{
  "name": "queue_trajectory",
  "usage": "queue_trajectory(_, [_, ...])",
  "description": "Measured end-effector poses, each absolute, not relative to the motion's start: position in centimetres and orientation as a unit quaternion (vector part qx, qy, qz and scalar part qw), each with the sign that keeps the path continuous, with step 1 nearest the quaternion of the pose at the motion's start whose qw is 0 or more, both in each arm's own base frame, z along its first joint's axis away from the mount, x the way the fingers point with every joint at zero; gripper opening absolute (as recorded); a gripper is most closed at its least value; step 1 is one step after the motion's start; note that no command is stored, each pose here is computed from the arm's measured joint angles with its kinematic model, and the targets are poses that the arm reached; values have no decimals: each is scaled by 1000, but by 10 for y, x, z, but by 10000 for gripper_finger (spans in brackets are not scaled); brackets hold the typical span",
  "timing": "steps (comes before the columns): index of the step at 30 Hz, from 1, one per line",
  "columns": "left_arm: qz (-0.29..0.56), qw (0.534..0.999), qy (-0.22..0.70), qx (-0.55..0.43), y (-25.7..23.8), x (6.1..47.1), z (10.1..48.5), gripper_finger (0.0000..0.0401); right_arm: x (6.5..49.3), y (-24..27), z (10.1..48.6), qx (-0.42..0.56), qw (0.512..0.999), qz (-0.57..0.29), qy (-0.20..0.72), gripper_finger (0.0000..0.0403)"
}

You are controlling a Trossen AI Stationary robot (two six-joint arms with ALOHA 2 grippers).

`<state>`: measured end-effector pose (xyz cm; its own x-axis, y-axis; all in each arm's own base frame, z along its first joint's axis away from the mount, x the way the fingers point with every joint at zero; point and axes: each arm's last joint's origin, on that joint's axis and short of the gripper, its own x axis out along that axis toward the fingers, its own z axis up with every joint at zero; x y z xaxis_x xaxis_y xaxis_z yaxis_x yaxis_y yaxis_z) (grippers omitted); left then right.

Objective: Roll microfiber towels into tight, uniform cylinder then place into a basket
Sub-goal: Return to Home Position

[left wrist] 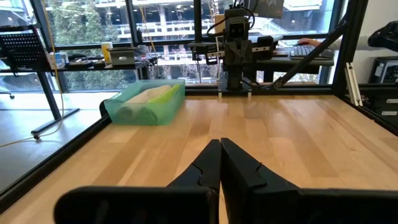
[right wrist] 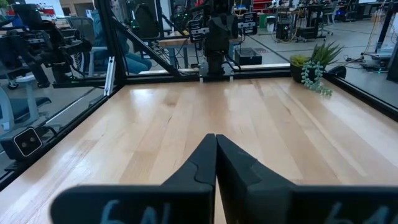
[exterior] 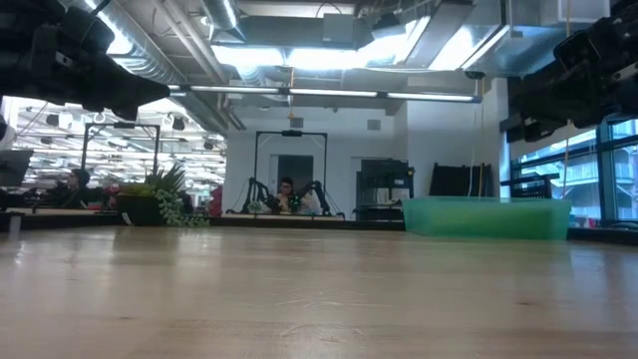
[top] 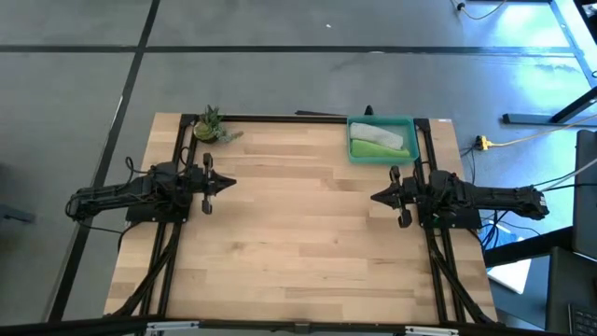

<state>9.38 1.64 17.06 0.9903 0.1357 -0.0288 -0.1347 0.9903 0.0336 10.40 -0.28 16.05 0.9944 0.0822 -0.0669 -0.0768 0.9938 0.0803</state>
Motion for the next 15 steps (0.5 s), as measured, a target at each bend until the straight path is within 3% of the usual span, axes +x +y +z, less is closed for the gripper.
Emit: queue_trajectory(15, [68, 997, 15, 16, 16, 94, 171, 19, 104, -3, 160, 39, 998, 40, 35, 10])
